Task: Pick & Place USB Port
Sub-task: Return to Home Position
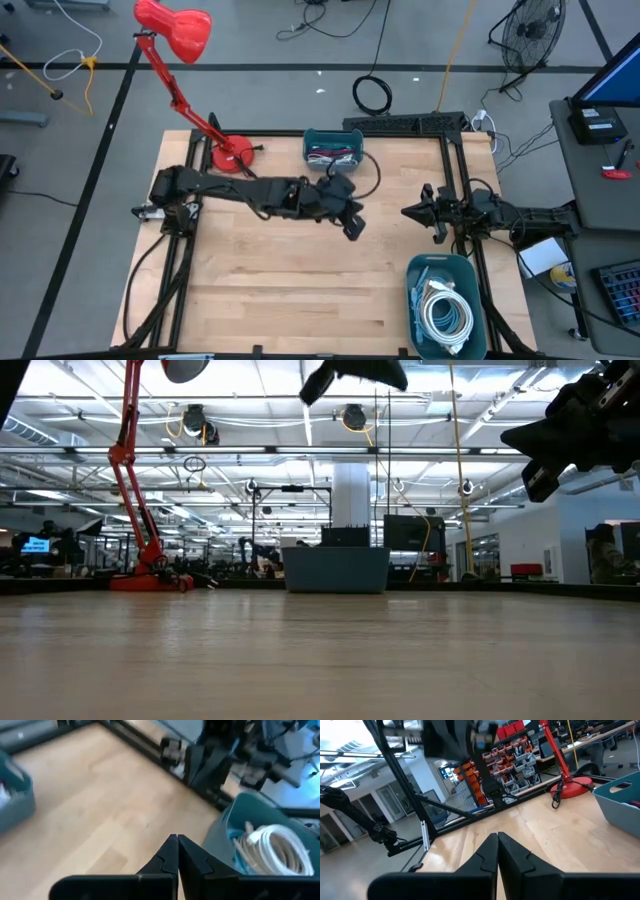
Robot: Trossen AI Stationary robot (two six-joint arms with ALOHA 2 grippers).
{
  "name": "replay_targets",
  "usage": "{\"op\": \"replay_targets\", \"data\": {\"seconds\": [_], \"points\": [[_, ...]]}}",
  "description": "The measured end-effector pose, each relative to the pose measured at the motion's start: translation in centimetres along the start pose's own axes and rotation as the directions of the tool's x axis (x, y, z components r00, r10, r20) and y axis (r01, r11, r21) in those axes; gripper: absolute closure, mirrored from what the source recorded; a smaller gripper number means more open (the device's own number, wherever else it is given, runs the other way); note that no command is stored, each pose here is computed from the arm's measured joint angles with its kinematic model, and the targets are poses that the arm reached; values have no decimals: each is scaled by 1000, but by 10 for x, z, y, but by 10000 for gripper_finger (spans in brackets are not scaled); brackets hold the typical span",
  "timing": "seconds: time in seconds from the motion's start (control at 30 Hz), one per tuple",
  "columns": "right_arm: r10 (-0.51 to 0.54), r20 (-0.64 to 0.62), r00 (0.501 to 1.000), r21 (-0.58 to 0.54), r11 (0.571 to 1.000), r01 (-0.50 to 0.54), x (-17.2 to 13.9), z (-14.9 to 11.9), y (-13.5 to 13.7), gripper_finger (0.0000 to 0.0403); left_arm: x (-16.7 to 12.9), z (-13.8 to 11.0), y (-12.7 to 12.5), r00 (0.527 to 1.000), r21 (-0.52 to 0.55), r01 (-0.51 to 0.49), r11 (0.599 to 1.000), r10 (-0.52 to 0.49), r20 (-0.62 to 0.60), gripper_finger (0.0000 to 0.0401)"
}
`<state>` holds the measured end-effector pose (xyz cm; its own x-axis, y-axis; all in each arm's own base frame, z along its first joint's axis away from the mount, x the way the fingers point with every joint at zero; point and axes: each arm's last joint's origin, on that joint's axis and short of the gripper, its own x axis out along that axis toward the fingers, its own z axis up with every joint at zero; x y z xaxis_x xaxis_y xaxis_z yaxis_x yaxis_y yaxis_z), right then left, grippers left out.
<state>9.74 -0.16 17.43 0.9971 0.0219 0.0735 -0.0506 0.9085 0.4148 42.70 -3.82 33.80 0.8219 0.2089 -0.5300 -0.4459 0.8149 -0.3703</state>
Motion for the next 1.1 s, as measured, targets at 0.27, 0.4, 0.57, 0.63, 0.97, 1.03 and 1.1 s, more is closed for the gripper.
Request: {"op": "replay_targets", "data": {"seconds": [0.27, 0.4, 0.57, 0.63, 0.97, 1.03, 1.1], "points": [[0, 0, 1000, 0, 1000, 0, 0, 0, 0, 403, 13, -45, 8, 997, 8, 8, 1000, -8, -74, 399], [0, 0, 1000, 0, 1000, 0, 0, 0, 0, 403, 5, -51, 13, 996, 46, 44, 998, -40, -80, 400], [-1, -1, 1000, 0, 1000, 1, 0, 0, 0, 403, -31, -50, 27, 996, 91, 83, 992, -80, -45, 400], [-1, 0, 1000, 0, 1000, 1, 0, 0, 0, 403, -50, -52, 37, 995, 102, 97, 990, -96, -18, 400], [-16, -33, 999, 2, 1000, 16, 2, -3, -1, 403, -111, -110, 104, 971, 111, 222, 969, -230, 71, 401], [-15, -32, 999, 1, 1000, 15, 2, -3, -1, 403, -119, -120, 116, 960, 109, 251, 962, -261, 99, 401], [-16, -33, 999, 2, 1000, 16, 2, -3, -1, 403, -128, -131, 129, 955, 123, 265, 956, -279, 105, 401]]}}
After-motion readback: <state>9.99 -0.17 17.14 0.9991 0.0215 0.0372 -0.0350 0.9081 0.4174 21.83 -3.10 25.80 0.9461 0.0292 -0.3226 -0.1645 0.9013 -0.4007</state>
